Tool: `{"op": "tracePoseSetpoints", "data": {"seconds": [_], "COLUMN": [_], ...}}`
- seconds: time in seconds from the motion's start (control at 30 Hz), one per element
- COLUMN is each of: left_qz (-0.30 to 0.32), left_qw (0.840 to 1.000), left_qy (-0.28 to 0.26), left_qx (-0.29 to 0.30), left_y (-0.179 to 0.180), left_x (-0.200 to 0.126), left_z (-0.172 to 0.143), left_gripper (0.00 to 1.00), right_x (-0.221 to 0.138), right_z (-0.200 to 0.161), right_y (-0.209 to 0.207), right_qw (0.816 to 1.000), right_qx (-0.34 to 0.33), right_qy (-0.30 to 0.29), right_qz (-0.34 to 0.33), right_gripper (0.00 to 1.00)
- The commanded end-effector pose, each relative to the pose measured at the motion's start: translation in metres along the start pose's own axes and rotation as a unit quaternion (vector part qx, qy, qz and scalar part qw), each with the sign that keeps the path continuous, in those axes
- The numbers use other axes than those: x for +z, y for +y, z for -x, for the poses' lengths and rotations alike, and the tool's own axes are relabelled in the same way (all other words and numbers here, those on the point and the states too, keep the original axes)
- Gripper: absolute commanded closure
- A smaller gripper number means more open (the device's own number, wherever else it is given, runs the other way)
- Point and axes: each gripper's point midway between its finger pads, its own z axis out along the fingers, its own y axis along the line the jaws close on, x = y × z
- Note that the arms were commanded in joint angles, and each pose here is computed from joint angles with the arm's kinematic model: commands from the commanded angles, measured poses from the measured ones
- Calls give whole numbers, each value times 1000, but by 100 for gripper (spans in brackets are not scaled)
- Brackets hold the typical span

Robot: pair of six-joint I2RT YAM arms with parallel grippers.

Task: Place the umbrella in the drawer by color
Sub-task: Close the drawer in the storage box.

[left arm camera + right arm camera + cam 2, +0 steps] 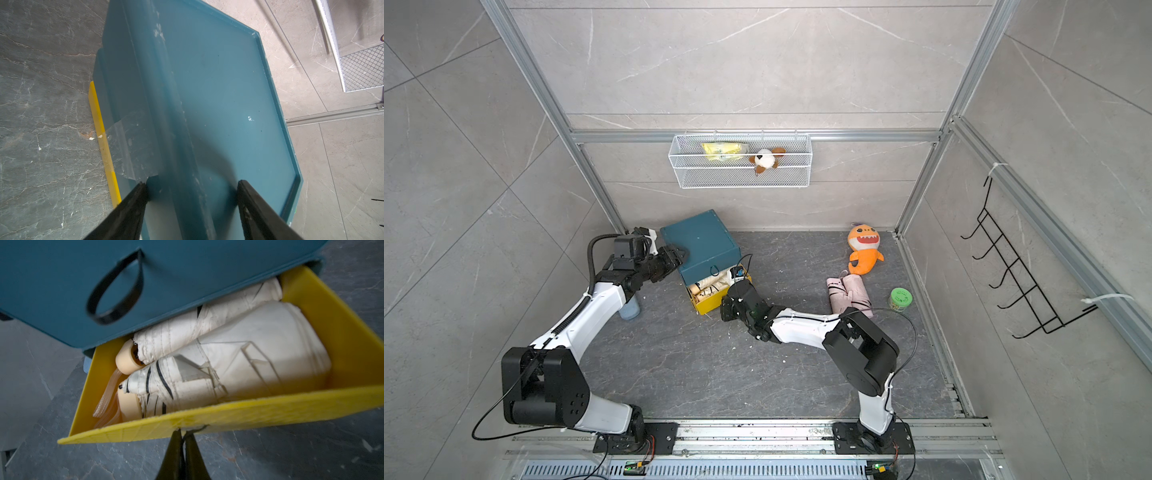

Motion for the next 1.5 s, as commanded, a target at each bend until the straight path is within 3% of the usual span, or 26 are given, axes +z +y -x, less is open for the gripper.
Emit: {"op": "tracePoseSetpoints", "data": {"seconds": [0.0,0.43,0.63,0.83,1.23,1.47], "left_qz": [51,52,53,51,46,44], "left_qw": [995,995,995,995,996,996], "left_qy": [82,80,80,79,76,79], "left_qx": [-26,-28,-28,-27,-24,-27], "left_y": [36,37,37,36,31,32], "left_x": [15,11,10,9,4,7], "left_z": [-48,-51,-51,-51,-49,-50], "left_gripper": [29,28,27,26,23,23], "right_x": [12,44,55,55,12,19], "right_z": [43,49,50,51,36,11], "right_y": [-9,-24,-21,-20,-26,-37], "right_qw": [996,985,983,983,983,980], "right_qx": [50,148,162,162,161,182], "right_qy": [-73,-88,-82,-79,-76,-43], "right_qz": [2,12,22,25,46,64], "right_gripper": [90,71,57,49,44,45]}}
